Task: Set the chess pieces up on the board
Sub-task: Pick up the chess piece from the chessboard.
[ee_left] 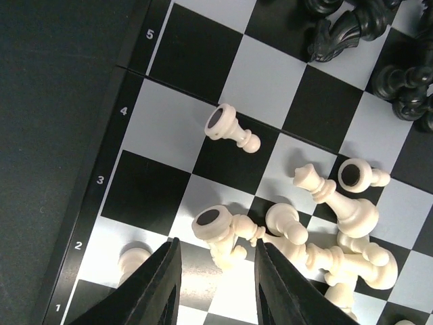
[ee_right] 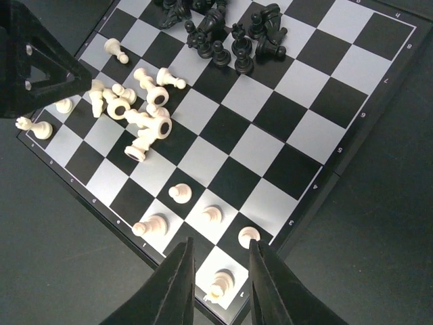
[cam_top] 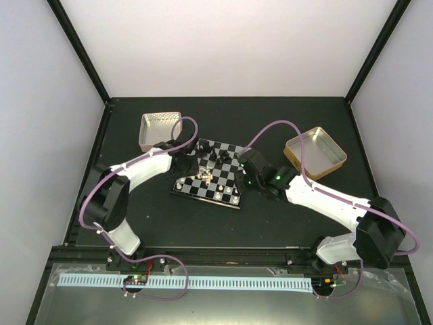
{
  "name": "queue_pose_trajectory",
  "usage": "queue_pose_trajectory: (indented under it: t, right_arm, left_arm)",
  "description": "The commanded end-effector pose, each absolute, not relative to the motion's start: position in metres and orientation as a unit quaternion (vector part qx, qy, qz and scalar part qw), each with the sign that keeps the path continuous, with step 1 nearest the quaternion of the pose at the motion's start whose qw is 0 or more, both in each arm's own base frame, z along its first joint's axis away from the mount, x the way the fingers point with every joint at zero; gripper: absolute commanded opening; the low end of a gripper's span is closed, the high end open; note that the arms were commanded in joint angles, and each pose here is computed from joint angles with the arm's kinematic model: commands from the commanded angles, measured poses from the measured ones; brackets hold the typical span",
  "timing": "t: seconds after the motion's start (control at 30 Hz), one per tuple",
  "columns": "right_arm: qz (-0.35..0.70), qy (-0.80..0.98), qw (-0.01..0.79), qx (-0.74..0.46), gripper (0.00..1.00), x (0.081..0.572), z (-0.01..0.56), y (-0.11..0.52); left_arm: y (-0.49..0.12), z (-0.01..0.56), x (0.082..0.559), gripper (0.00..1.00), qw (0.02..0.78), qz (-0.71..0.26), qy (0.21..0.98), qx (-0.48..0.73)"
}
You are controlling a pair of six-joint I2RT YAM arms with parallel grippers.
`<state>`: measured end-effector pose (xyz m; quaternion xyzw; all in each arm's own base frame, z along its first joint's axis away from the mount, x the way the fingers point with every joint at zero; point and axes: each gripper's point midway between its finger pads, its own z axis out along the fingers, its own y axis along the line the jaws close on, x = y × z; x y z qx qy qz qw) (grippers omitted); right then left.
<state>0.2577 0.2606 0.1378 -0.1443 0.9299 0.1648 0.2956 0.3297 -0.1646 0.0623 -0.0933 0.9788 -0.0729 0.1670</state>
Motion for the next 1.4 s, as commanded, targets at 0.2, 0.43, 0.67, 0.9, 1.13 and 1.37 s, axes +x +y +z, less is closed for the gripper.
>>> queue_pose_trajectory:
  t: [0.2, 0.43, 0.67, 0.9, 1.13, 1.37]
  right_arm:
    - [0.185, 0.919, 0.313, -0.150, 0.23, 0.267, 0.149, 0.273]
    - [0.191, 0.918, 0.310, -0.157, 0.22, 0.266, 0.147, 0.277]
    - [0.192, 0.917, 0.312, -0.155, 0.22, 0.268, 0.149, 0.278]
    - [0.194, 0.918, 0.308, -0.155, 0.22, 0.267, 0.146, 0.279]
    - [0.196, 0.919, 0.308, -0.152, 0.22, 0.267, 0.146, 0.279]
    - [0.195, 0.919, 0.307, -0.153, 0.22, 0.268, 0.144, 0.280]
  left_arm:
    - [-0.171, 0.048, 0.332, 0.32, 0.149, -0.071, 0.983, -0.082]
    - [-0.172, 0.043, 0.336, 0.32, 0.153, -0.072, 0.982, -0.085]
    - [-0.165, 0.038, 0.336, 0.23, 0.149, -0.050, 0.983, -0.091]
    - [-0.165, 0.036, 0.337, 0.19, 0.154, -0.053, 0.983, -0.089]
    - [-0.167, 0.037, 0.341, 0.29, 0.158, -0.055, 0.982, -0.082]
    - [-0.164, 0.038, 0.346, 0.28, 0.164, -0.042, 0.982, -0.081]
